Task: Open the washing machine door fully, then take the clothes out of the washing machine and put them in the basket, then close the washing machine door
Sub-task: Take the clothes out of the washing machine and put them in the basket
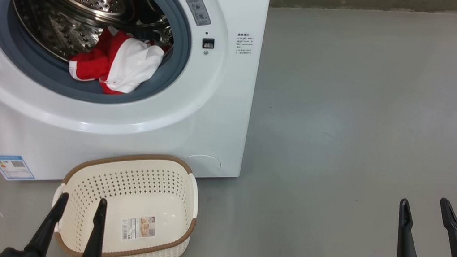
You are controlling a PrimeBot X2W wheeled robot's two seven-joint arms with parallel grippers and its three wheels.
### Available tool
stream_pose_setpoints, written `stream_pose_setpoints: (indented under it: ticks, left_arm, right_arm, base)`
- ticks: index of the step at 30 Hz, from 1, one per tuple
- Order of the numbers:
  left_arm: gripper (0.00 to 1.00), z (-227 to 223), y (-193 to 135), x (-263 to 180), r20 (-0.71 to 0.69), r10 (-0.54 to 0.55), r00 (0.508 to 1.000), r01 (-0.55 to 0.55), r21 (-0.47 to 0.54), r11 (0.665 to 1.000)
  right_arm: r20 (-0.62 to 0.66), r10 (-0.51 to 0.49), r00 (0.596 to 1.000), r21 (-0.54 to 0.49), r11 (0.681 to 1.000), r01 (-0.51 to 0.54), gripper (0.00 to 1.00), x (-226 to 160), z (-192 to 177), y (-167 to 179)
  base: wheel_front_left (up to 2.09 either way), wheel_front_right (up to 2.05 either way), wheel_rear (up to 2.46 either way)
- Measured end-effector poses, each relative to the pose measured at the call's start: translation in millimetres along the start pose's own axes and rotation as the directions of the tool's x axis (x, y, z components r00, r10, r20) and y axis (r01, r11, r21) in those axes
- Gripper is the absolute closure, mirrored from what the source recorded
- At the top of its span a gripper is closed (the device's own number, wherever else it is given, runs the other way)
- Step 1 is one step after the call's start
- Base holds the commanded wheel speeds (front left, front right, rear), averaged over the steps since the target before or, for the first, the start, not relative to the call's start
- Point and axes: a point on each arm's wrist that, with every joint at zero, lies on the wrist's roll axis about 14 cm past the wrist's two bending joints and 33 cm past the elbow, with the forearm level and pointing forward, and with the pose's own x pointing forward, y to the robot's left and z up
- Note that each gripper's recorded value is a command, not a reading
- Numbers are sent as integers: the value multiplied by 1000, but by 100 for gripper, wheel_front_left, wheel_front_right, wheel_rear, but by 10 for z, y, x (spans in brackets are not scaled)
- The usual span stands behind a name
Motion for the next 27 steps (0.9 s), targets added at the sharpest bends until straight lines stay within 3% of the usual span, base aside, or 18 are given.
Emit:
stream_pose_setpoints:
  ticks: [17,27]
  left_arm:
    - [0,49,-33,6,18,-13,1000,13,-25,1000]
    - [0,84,-20,0,31,-1,1000,2,-23,1000]
  right_arm:
    - [1,8,1000,2,1000,-8,0,14,1,27]
    - [3,12,1000,4,1000,-12,0,5,6,42]
  base:
    - [116,-116,0]
    - [20,-20,0]
